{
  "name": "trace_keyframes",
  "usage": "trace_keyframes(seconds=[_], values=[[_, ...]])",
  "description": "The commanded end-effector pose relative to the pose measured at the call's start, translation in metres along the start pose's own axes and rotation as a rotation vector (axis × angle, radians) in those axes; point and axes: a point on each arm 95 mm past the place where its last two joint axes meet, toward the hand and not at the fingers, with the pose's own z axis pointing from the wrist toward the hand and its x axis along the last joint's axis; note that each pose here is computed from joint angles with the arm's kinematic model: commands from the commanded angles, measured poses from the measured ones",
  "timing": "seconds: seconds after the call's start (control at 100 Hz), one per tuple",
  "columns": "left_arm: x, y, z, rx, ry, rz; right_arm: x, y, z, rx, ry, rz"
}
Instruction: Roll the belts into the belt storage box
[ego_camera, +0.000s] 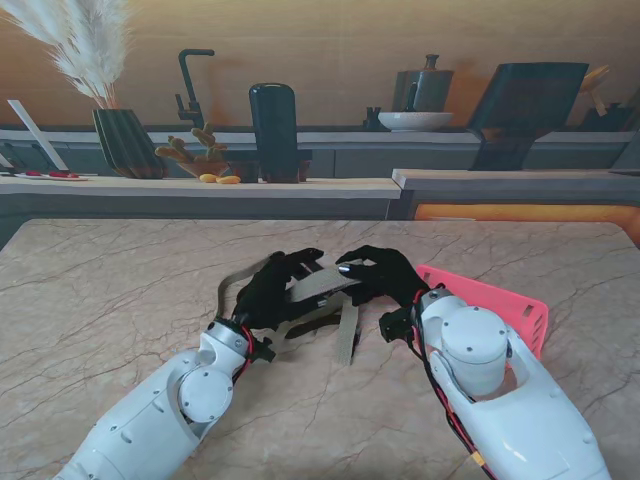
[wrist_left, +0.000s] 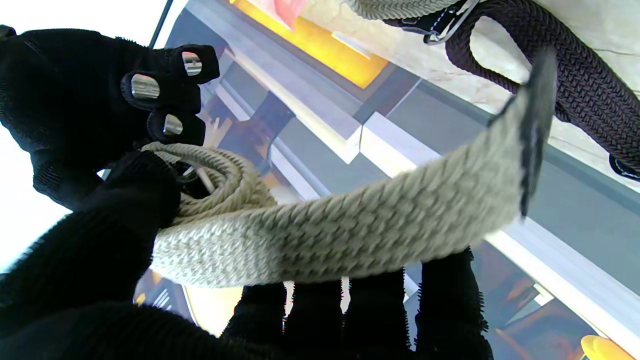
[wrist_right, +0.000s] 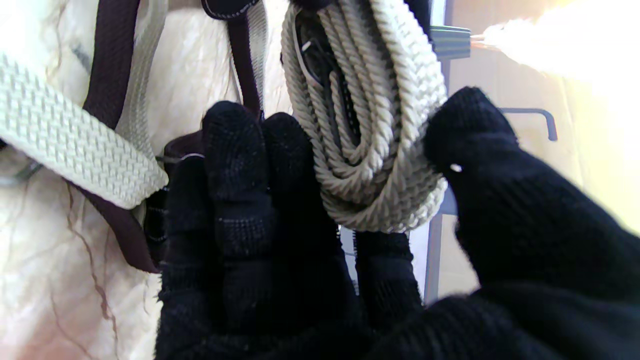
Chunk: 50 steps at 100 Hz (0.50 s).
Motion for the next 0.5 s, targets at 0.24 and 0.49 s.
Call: trace_keyframes(seconds=[0.24, 0.49], values=[[0.000, 0.002, 0.001, 0.000, -0.003, -0.017, 0.000, -0.002, -0.010, 0.038, 0.015, 0.155], [-0.004, 0.002, 0.003, 0.006, -0.016, -0.010, 0.002, -0.001, -0.019, 0.058, 0.039, 0.246]])
